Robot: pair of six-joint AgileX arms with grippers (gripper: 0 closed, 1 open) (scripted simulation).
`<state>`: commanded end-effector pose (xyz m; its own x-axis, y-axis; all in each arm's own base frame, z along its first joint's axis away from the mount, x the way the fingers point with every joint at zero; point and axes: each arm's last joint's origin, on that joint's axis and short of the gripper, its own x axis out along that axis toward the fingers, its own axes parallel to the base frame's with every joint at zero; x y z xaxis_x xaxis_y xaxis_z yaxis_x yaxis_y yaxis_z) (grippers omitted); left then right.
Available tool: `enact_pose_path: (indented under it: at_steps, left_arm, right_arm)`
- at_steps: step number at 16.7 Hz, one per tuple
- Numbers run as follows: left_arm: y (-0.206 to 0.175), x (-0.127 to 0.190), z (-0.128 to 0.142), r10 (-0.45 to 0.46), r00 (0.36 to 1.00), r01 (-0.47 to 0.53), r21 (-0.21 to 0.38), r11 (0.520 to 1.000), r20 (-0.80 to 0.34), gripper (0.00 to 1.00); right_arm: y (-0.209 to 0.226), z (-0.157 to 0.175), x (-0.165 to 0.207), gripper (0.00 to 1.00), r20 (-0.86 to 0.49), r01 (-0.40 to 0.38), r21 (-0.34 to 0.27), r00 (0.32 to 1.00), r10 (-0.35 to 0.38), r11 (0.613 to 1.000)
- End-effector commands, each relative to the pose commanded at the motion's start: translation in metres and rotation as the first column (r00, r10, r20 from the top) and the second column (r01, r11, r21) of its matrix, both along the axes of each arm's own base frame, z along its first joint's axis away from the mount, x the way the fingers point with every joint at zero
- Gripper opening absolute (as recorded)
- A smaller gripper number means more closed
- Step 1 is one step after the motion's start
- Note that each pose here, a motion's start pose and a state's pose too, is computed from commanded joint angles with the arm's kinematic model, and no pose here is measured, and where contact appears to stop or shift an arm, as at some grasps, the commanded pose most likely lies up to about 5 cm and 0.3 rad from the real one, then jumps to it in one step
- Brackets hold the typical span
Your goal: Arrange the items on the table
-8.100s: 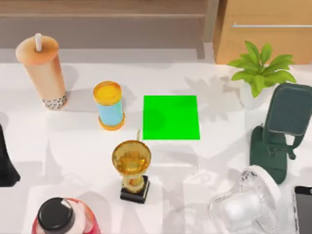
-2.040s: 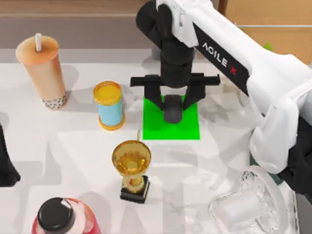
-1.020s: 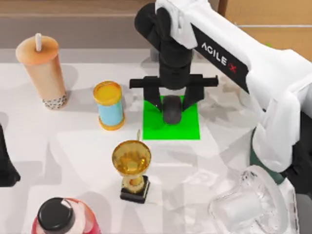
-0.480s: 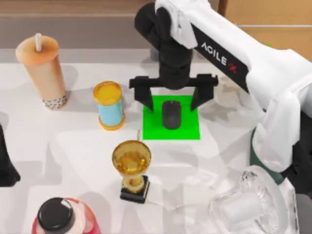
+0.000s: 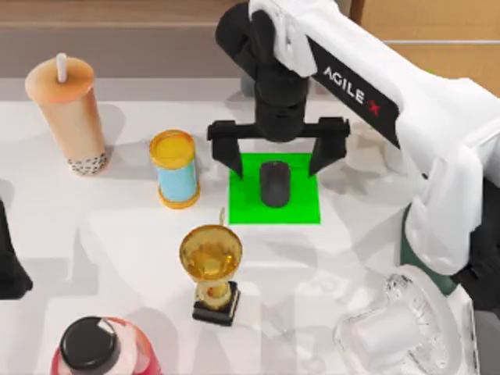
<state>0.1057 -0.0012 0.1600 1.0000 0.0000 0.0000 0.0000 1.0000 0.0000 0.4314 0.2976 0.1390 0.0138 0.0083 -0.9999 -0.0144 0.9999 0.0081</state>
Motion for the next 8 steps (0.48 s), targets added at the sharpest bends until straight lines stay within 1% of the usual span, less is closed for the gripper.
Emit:
enact_pose_path:
  at_steps: [3,8]
  left_arm:
    - [0.0,0.0,0.0,0.0,1.0,0.0,0.0,1.0,0.0,1.0]
    - [0.0,0.0,0.0,0.0,1.0,0.0,0.0,1.0,0.0,1.0]
  right_arm:
    - [-0.008,0.028,0.003,1.0,0.058,0.001,0.036,0.998,-0.003,0.999]
    - [-0.04,0.107,-0.002,1.0,0.208,-0.005,0.119,0.978,-0.02,0.993]
